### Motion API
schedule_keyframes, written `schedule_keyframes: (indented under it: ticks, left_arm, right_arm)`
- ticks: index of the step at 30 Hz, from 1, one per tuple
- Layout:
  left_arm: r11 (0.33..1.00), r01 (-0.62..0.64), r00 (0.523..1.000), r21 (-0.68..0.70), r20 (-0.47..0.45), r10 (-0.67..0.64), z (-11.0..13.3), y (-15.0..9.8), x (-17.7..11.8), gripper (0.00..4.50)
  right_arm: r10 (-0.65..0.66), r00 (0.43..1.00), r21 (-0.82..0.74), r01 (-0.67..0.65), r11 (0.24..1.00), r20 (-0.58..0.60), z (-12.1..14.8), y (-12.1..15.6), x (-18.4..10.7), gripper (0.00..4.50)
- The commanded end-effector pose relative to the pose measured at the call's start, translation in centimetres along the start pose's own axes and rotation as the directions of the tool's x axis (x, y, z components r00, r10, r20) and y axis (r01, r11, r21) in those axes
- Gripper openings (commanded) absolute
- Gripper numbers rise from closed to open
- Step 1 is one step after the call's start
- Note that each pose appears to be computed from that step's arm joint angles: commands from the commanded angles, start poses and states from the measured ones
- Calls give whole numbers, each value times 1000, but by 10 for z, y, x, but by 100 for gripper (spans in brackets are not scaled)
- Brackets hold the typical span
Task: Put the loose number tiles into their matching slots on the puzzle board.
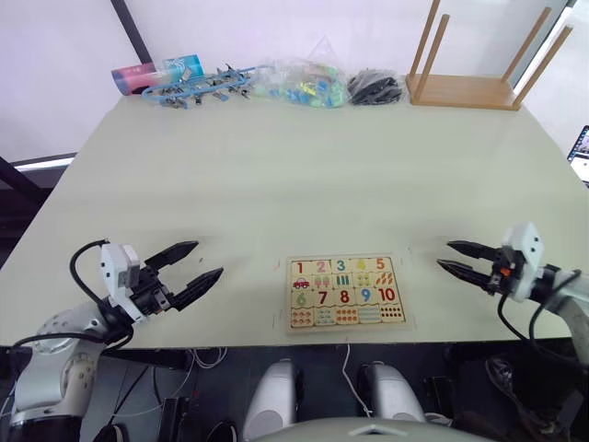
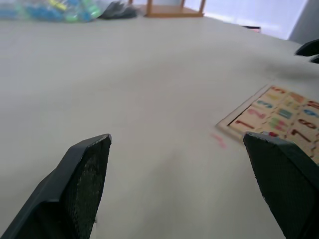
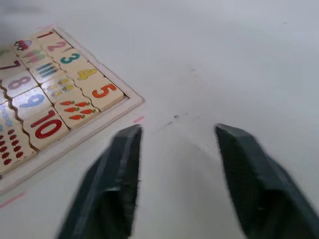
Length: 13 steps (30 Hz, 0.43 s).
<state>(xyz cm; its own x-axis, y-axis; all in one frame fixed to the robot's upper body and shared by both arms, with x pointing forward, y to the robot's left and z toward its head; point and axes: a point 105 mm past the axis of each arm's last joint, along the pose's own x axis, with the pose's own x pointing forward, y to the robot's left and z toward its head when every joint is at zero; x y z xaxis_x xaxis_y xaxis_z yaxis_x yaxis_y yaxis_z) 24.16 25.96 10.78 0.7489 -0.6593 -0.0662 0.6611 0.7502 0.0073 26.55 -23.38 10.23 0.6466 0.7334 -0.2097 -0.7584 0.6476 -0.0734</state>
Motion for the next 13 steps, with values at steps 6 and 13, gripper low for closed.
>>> schedule_keyframes:
  ticks: [6,13]
  left_arm:
    - [982,-183,982,57,-37,185,-6,15,-11,450]
    - [981,-176,981,83,-63,181,-11,15,-7,450]
  right_arm:
    - [-247,966,7,248,969,74,-8,5,-46,445]
    - [-316,946,17,316,949,74,-26,10,-60,445]
